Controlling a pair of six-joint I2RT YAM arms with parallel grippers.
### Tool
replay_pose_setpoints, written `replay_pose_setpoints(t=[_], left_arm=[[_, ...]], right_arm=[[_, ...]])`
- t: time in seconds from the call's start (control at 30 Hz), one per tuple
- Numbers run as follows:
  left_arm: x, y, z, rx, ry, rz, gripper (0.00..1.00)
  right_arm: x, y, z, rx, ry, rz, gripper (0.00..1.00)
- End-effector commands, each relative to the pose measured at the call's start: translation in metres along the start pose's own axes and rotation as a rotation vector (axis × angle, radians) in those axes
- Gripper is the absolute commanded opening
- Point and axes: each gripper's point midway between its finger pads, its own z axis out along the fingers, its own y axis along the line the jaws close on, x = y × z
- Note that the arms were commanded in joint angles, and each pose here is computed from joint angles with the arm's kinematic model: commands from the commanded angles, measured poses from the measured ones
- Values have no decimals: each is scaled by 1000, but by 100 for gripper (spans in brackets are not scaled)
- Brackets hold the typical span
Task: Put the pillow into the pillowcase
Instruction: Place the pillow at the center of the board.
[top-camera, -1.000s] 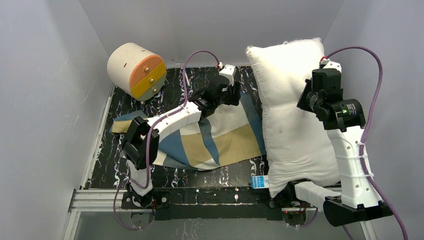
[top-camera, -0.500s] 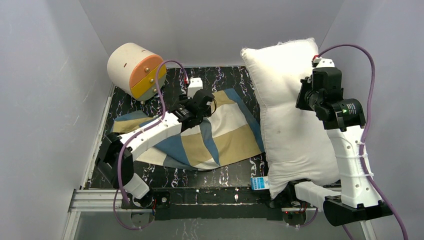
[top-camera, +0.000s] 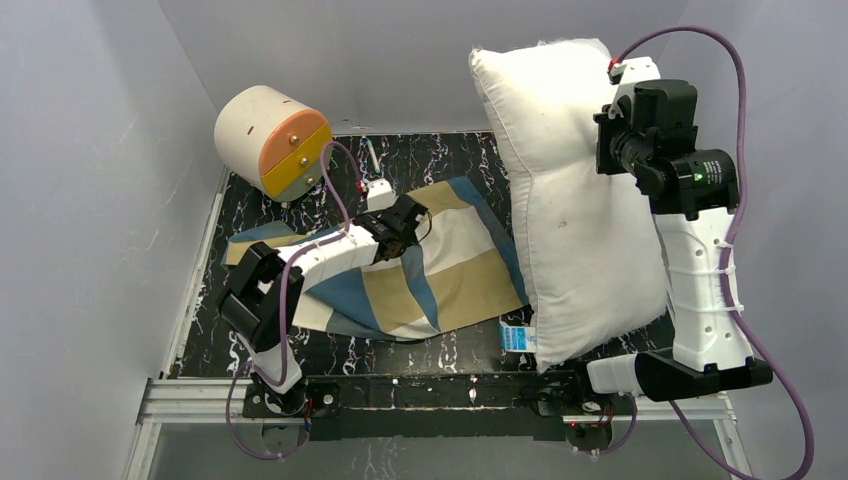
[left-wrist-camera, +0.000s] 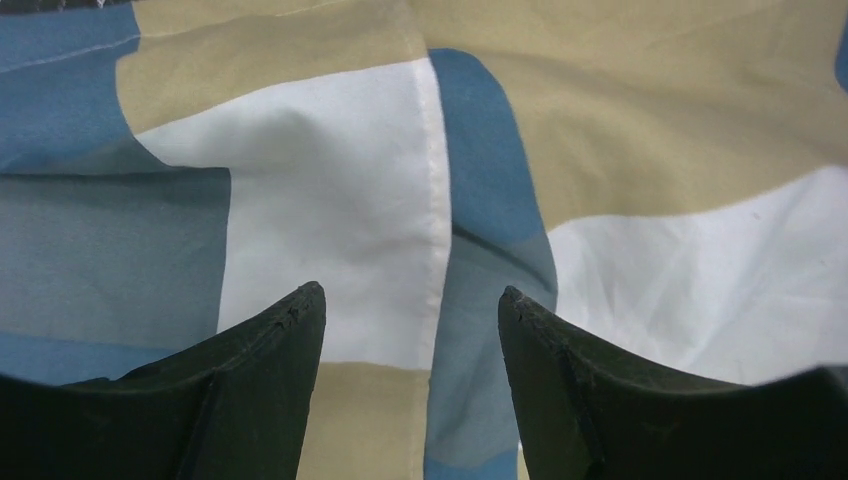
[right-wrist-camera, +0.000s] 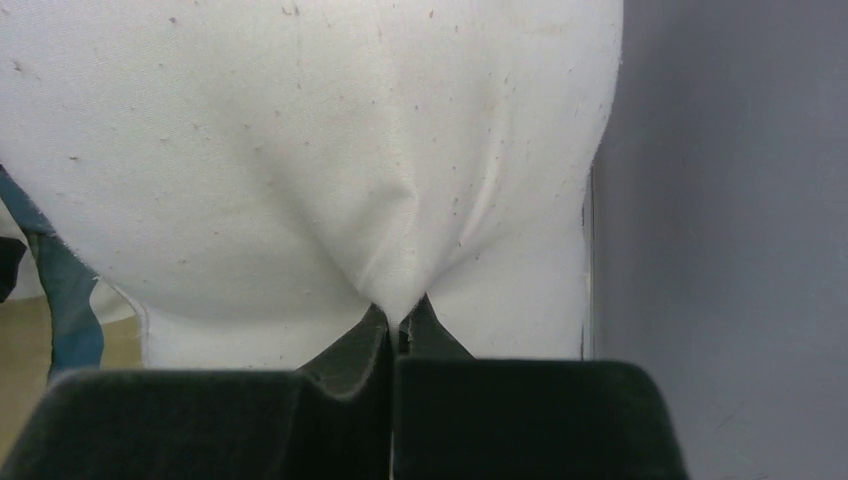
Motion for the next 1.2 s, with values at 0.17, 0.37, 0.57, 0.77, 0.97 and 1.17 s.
replay_pose_setpoints(t=[0.17, 0.37, 0.57, 0.77, 0.97, 1.17], left_arm=[[11, 5, 38, -38, 45, -102, 61], [21, 11, 44, -54, 60, -40, 32], [2, 10, 18, 89, 73, 109, 0], [-15, 12, -11, 318, 135, 112, 0], [-24, 19, -30, 364, 124, 147, 0], [-16, 13, -39, 428, 159, 132, 0]], right_arm=[[-82, -38, -27, 167, -282, -174, 1], [-89, -29, -18, 123, -298, -266, 1], [-44, 11, -3, -103, -266, -416, 1], [31, 66, 9, -438, -142, -505, 1], [107, 99, -14, -689, 13, -580, 1], [136, 130, -48, -899, 74, -490, 1]])
